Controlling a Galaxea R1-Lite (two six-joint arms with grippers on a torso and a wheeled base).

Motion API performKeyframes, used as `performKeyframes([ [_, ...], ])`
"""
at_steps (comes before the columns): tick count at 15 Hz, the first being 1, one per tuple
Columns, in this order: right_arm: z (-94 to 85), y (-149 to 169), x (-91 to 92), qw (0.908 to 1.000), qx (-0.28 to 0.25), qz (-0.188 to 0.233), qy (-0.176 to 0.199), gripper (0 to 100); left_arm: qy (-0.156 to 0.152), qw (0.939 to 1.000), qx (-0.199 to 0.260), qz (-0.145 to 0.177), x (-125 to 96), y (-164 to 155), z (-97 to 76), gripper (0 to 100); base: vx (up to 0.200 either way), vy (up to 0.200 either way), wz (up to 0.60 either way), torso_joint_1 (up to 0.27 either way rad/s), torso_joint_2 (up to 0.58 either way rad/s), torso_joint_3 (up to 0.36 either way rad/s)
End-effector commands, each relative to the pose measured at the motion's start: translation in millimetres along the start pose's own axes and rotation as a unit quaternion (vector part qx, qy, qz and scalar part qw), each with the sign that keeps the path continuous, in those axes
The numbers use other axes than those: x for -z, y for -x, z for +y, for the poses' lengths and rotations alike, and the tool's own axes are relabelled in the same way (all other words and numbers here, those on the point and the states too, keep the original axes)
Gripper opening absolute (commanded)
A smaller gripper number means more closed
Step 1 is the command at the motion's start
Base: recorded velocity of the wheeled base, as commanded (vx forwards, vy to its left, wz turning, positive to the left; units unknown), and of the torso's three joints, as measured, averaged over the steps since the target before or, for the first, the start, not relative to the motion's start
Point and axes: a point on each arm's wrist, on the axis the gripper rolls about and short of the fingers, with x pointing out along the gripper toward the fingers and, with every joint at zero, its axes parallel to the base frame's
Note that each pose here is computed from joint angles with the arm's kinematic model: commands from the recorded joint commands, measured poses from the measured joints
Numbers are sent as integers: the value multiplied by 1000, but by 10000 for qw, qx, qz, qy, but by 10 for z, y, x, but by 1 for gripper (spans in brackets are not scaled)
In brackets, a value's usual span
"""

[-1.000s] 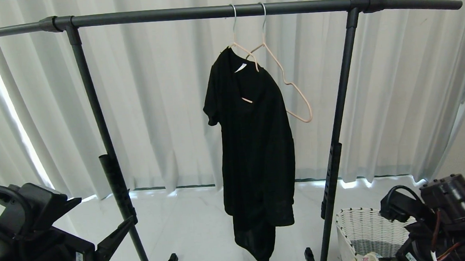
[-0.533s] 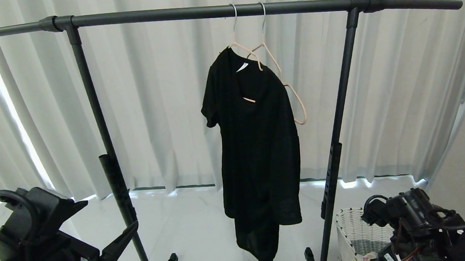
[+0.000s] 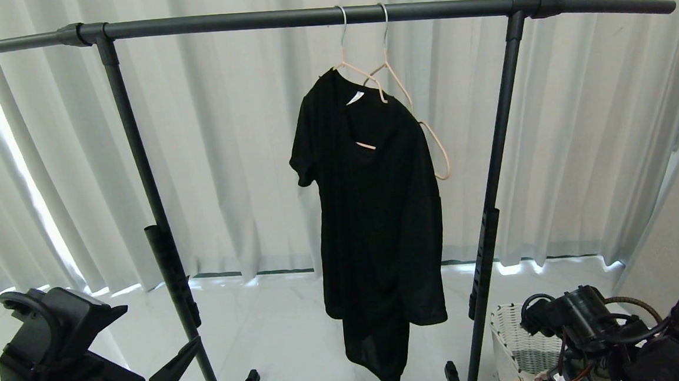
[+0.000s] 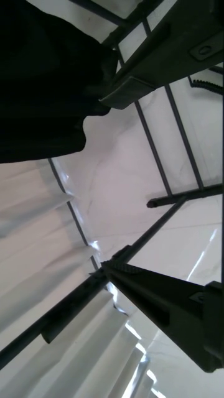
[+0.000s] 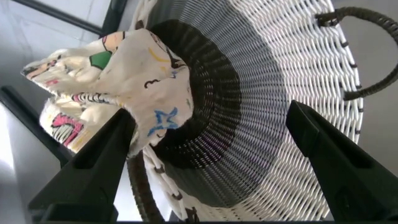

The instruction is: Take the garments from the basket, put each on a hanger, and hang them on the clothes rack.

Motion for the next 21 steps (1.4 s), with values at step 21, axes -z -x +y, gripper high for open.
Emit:
performKeyframes([
  [21,-508,2026,-972,9751,-51,-2209,-202,0,89,9993,-347,-76,-56,11,65,100,-95,0,0,2,1,0],
])
